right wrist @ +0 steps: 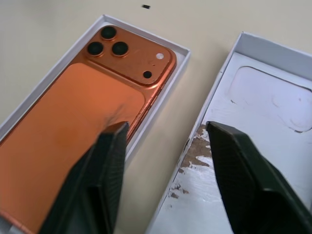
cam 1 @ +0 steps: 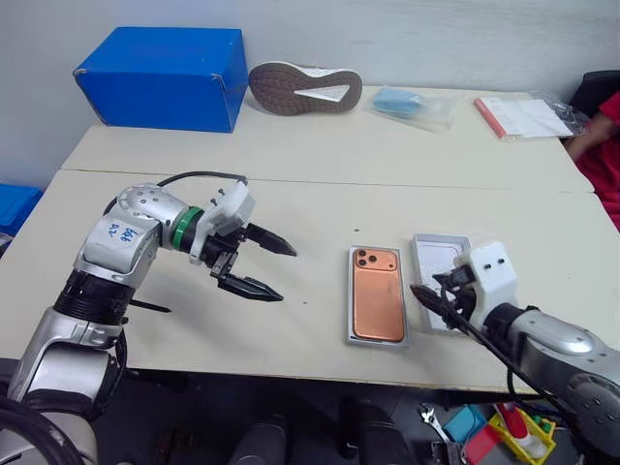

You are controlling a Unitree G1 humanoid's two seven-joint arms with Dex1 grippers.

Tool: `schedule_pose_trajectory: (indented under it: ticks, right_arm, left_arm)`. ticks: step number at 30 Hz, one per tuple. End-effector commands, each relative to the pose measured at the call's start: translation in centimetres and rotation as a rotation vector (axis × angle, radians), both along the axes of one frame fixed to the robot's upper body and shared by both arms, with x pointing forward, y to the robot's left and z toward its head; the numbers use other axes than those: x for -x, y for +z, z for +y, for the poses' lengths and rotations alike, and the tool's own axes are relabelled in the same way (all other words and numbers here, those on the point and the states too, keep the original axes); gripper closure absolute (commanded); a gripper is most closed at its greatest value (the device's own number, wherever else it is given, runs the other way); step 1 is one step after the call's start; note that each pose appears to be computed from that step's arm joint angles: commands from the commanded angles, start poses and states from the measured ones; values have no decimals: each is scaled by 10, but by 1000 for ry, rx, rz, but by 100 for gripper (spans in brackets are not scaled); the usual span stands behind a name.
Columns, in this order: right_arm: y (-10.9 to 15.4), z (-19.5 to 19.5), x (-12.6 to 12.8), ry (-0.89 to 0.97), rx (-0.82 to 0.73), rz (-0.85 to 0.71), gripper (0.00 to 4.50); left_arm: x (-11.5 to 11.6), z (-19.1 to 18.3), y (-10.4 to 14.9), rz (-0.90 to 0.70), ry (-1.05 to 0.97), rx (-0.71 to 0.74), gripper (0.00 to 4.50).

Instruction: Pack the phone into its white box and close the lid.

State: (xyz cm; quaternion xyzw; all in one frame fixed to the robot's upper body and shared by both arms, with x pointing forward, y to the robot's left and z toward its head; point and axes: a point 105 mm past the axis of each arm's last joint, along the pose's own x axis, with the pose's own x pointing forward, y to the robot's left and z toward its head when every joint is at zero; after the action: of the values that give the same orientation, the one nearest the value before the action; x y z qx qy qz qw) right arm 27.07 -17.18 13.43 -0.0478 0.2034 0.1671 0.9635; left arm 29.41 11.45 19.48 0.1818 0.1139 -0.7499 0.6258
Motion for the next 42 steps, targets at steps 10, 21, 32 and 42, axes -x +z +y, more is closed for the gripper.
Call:
schedule_pose_trajectory:
  ticks: [10,21,32,42]
  right_arm:
    - [-10,0,-30,-114,11,6,194]
    - [-12,-1,-30,-146,22,-4,447]
    - [56,33,-17,34,-276,-136,447]
    - [79,107,-2,439,-828,14,447]
  left_arm:
    - [-4,-3,6,-102,19,-6,0]
    - [-4,1,-3,-97,38,-22,0]
    - [-5,9,-20,-77,64,-43,0]
    - [-10,21,-30,-82,124,-63,0]
